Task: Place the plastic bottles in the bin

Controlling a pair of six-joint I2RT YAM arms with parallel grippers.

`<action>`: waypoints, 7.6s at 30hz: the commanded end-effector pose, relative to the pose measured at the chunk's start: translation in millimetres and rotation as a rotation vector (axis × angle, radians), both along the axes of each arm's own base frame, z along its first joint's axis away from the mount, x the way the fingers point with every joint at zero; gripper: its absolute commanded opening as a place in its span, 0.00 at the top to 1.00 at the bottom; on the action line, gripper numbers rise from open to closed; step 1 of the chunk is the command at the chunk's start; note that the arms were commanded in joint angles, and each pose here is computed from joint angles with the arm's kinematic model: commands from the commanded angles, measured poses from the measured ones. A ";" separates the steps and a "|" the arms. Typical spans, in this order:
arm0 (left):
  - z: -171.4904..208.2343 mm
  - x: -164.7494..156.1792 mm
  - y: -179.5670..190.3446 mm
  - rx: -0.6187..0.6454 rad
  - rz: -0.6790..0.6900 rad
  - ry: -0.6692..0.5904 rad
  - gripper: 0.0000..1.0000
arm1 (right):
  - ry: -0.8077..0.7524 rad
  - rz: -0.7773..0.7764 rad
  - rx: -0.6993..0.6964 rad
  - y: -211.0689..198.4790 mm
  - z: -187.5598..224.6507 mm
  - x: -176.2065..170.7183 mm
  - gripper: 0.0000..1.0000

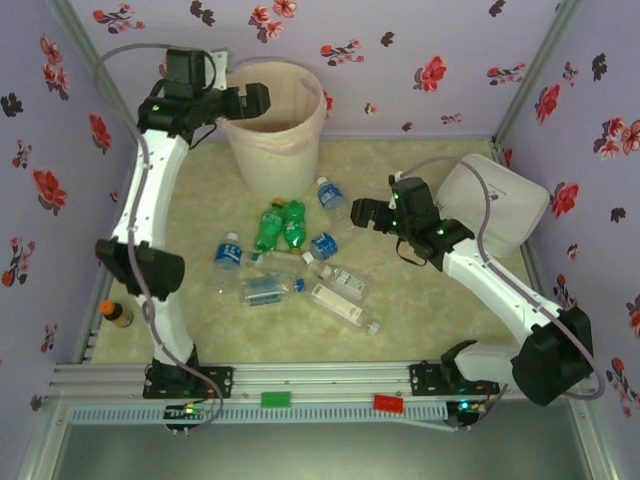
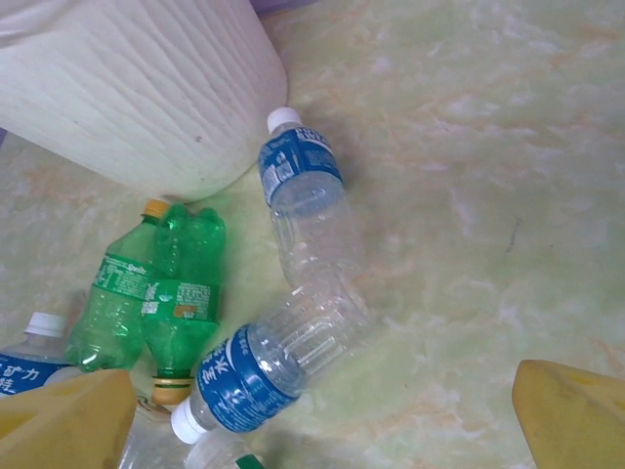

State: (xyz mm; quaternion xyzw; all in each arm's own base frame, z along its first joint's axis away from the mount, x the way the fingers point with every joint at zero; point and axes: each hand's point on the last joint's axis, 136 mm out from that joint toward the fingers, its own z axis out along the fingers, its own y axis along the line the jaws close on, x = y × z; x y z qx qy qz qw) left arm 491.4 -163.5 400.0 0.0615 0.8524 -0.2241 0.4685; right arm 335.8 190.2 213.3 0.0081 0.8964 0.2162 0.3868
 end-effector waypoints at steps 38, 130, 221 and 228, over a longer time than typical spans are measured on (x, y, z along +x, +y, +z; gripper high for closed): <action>-317.0 -190.9 95.8 0.101 0.340 0.364 0.22 | 0.180 -0.033 0.130 43.9 -49.5 24.5 0.00; -6.3 72.9 -52.7 -0.093 0.071 -0.213 0.55 | 0.057 -0.048 0.121 -6.4 -38.6 -36.4 0.00; -200.0 -167.0 -53.6 -0.497 0.087 0.136 0.00 | 0.060 0.331 -0.335 59.4 -117.6 75.1 0.54; -168.7 -167.3 -98.4 -0.517 -0.025 0.098 0.00 | 0.005 0.306 -0.202 42.7 -72.6 28.5 0.54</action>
